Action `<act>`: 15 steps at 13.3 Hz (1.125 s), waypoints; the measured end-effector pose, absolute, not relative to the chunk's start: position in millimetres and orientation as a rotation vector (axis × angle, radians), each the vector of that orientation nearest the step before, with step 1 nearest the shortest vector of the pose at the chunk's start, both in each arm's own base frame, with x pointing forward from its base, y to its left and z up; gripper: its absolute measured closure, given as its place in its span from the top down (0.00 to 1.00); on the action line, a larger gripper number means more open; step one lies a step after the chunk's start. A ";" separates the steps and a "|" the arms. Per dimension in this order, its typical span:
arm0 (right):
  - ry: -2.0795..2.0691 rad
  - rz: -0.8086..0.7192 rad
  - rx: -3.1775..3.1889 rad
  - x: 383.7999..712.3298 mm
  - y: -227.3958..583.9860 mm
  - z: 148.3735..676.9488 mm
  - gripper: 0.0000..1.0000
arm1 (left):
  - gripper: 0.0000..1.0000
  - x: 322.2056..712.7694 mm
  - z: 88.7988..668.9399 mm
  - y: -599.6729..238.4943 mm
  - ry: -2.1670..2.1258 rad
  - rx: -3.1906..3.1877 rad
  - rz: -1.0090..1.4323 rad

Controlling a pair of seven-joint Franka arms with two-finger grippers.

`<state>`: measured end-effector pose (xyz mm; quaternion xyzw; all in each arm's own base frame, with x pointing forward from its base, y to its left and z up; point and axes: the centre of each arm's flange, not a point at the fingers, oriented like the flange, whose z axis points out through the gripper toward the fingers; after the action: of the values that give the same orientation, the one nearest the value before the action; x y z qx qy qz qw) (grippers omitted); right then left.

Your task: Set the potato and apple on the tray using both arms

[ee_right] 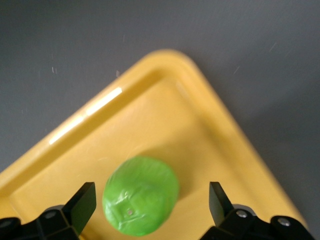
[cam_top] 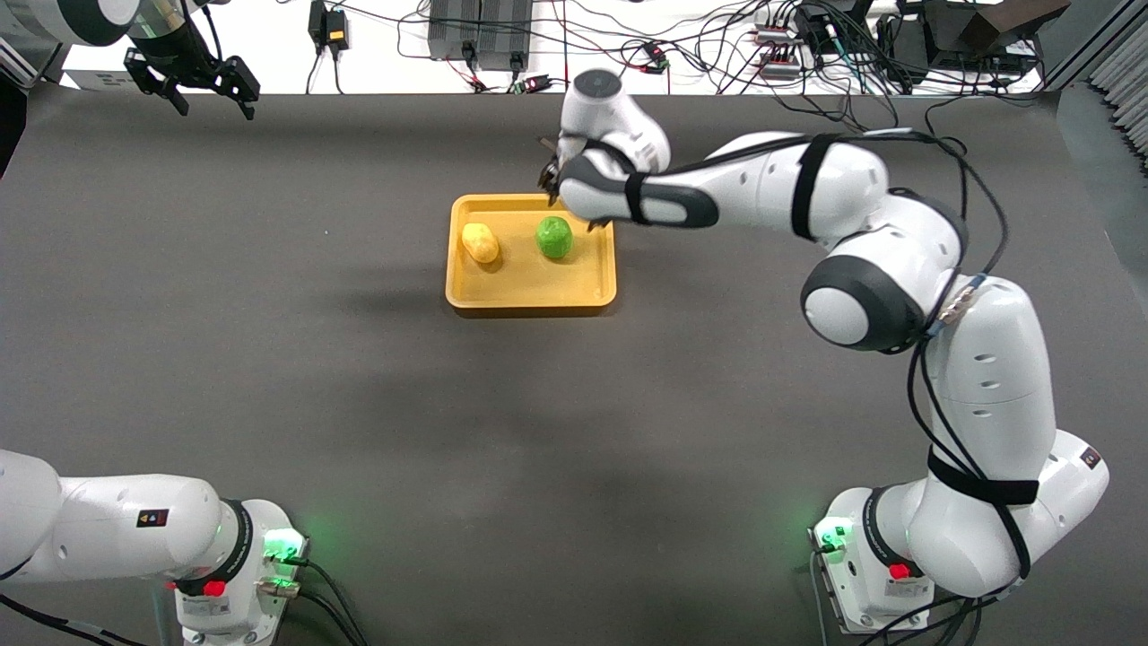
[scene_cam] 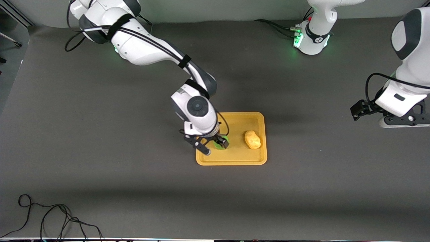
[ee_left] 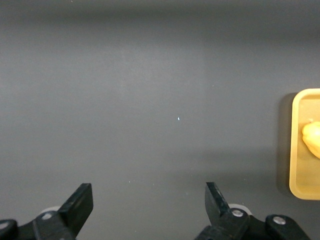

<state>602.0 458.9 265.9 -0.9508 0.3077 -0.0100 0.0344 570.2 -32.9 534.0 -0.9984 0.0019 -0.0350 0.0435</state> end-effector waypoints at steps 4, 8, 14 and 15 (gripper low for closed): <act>0.736 0.027 -3.027 633.1 360.5 390.7 1.00 | 1.00 569.7 529.6 -8.9 0.022 -3.077 -0.083; 0.610 -0.008 -3.075 626.8 237.0 468.8 1.00 | 1.00 569.4 528.7 -4.1 0.025 -3.079 -0.079; 0.482 0.060 -3.158 602.2 68.1 517.3 1.00 | 1.00 568.9 530.3 -4.9 0.029 -3.079 -0.083; 0.495 0.053 -3.155 598.1 53.9 528.1 1.00 | 1.00 568.9 530.3 -4.8 0.029 -3.079 -0.083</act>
<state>598.1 53.9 528.1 -0.9874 0.1549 0.0167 -0.0261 568.9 -4.8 530.3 -0.9991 0.0094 -0.0270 0.0307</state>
